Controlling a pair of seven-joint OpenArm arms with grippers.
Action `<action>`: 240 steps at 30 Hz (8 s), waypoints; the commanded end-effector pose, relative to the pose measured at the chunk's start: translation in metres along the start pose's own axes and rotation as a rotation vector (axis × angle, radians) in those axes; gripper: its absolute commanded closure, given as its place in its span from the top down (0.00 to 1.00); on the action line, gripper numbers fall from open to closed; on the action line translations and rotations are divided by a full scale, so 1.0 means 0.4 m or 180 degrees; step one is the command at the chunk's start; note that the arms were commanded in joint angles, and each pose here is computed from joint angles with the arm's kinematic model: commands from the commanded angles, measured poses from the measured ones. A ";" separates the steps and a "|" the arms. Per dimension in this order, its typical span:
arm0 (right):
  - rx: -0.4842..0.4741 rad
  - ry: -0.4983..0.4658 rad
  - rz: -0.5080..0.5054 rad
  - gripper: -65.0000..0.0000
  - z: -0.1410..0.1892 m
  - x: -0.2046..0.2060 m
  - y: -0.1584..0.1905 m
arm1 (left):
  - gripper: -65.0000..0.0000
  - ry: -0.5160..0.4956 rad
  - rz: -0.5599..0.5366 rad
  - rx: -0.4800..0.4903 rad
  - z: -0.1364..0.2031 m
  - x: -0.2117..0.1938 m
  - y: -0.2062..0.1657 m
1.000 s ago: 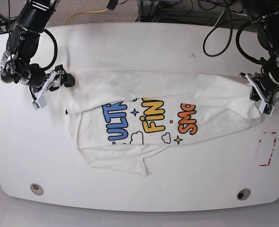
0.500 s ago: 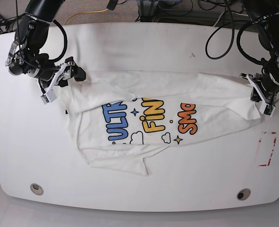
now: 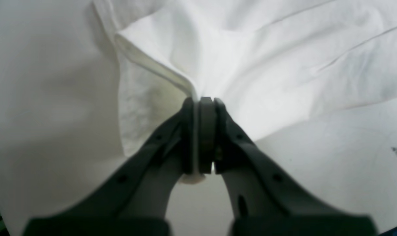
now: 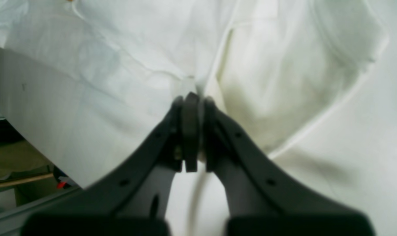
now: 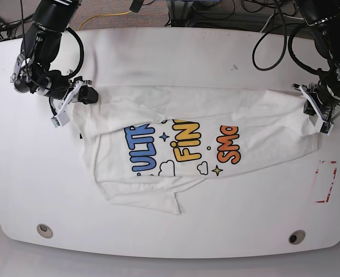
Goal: Fold the T-shirt properly
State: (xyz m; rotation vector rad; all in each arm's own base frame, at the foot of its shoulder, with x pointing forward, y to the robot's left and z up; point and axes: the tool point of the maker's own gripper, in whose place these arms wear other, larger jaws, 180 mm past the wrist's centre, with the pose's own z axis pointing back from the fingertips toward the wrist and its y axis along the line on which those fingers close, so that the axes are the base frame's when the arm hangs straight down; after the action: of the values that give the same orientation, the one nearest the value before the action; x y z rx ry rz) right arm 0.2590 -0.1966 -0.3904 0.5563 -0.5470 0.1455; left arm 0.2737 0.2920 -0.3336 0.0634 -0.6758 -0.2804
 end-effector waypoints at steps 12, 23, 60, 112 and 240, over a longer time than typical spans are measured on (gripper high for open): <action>-0.0079 -0.0018 0.0067 0.00 0.032 0.005 -0.021 | 0.00 0.0169 0.0242 -0.0086 -0.049 -0.069 0.048; 0.0000 0.0109 0.0122 0.00 0.011 -0.017 0.001 | 0.31 0.0416 0.0307 -0.0148 -0.076 -0.134 0.073; -0.0396 0.0368 0.0255 0.00 0.054 -0.040 -0.072 | 0.53 0.0235 0.0047 0.0556 0.086 -0.074 0.349; -0.0571 0.0636 0.0293 0.00 0.130 -0.193 -0.038 | 0.53 0.0865 -0.0324 -0.0308 0.008 -0.320 -0.042; -0.0901 0.0159 0.0260 0.77 0.216 -0.060 -0.127 | 0.53 0.1062 -0.0438 -0.0278 0.030 -0.352 -0.022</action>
State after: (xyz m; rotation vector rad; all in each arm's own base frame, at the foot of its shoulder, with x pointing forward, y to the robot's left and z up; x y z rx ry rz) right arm 0.2052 -0.2757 -0.3842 0.2966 -0.4741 0.1365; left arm 0.1622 0.3129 -0.4123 0.0337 -0.3596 -0.4080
